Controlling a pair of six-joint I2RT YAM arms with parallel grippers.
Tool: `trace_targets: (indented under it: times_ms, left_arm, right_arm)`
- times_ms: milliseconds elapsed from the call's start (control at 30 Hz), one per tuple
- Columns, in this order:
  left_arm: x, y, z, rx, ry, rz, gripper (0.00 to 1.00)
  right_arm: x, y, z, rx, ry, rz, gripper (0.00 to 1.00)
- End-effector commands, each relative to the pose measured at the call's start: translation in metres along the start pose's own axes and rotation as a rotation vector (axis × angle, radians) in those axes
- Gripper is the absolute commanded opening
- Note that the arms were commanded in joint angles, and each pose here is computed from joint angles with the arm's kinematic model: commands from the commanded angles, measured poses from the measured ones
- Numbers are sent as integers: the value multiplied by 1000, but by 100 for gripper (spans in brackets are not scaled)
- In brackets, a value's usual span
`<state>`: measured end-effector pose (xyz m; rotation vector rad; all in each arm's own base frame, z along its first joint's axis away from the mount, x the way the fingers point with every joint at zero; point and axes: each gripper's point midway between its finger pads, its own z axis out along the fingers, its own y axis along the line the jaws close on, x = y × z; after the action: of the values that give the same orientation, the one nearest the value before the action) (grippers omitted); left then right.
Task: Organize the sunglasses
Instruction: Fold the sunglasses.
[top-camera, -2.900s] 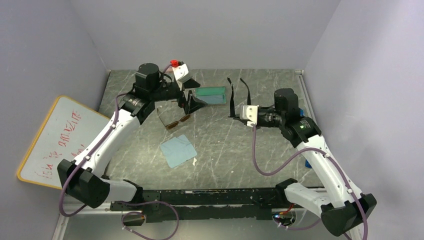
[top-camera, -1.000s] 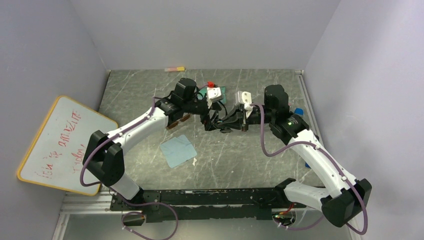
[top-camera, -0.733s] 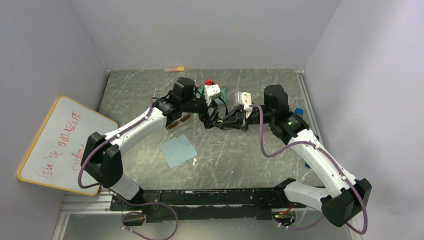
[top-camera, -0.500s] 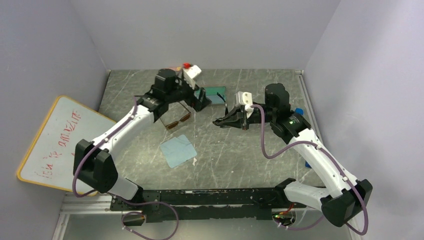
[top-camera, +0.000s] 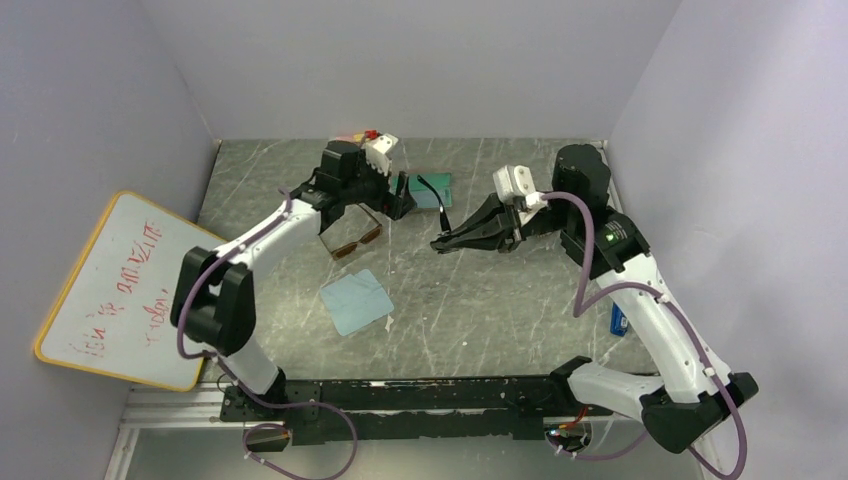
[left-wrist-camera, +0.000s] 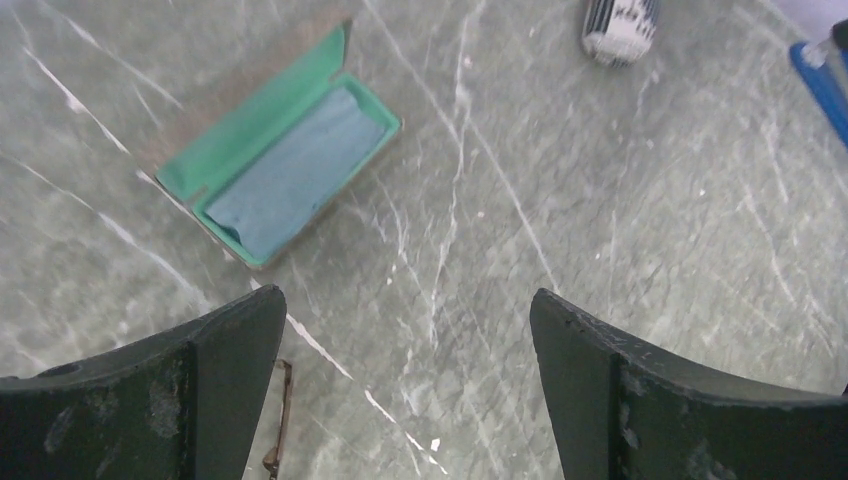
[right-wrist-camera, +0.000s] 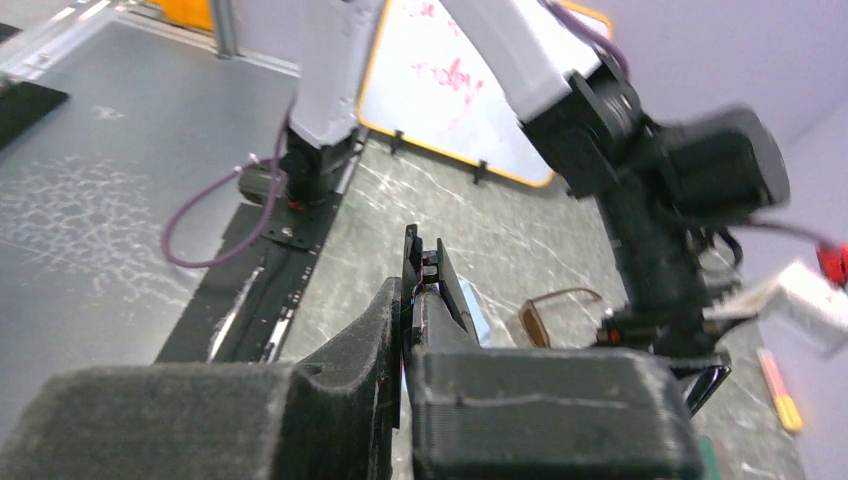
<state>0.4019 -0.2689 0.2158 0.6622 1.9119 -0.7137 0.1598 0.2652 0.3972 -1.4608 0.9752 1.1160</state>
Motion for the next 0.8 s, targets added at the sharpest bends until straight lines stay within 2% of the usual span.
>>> trace_targets:
  times_ms: [0, 267, 533, 767]
  left_arm:
    - [-1, -6, 10, 70, 30, -13, 97]
    - [9, -24, 14, 190, 80, 39, 97]
    - [4, -72, 0, 348, 72, 149, 97]
    - [0, -110, -21, 446, 39, 266, 97]
  right_arm:
    - [-26, 27, -4, -122, -62, -6, 0]
    - [-1, 33, 2, -212, -81, 38, 0]
    - [35, 8, 14, -165, -51, 87, 0]
    - [48, -10, 19, -128, -28, 103, 0]
